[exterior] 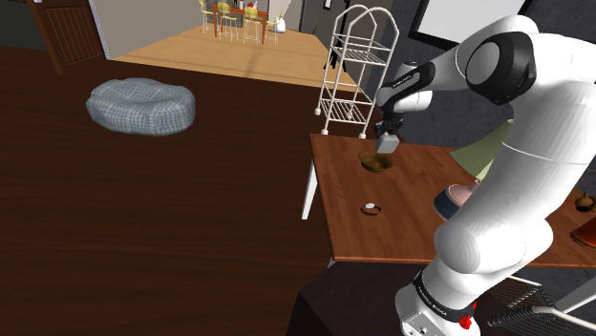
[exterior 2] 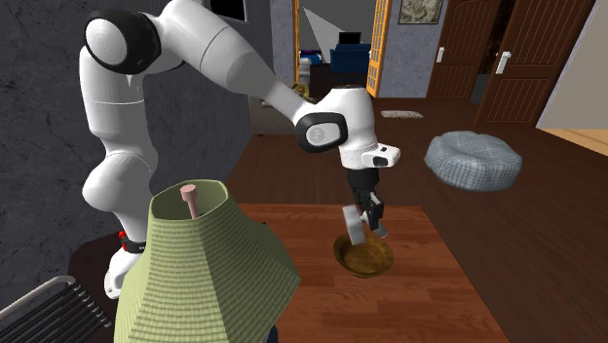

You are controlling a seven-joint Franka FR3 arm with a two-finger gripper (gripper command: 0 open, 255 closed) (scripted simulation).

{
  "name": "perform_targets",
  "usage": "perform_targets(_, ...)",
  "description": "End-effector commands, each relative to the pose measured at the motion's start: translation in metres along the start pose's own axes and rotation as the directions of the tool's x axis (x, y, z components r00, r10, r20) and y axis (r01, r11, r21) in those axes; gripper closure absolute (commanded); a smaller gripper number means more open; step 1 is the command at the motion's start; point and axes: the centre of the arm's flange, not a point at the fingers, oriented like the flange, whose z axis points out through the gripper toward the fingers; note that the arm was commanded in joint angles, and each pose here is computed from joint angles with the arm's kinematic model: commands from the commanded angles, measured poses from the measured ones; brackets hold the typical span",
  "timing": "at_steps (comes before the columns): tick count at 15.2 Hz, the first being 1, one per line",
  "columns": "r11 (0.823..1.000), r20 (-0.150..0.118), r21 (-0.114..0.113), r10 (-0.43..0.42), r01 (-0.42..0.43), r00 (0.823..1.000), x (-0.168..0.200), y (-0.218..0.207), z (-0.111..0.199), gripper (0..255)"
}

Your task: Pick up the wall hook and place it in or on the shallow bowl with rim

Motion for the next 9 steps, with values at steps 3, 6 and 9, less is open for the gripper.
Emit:
perform_targets(3,1.0,-0.001,0.0,0.0,0.0,1.0,-0.004,-0.004,0.022,255)
perform_targets(6,1.0,-0.001,0.0,0.0,0.0,1.0,-0.007,-0.006,0.037,255)
perform_targets(9,1.0,-0.001,0.0,0.0,0.0,1.0,-0.01,-0.009,0.052,255)
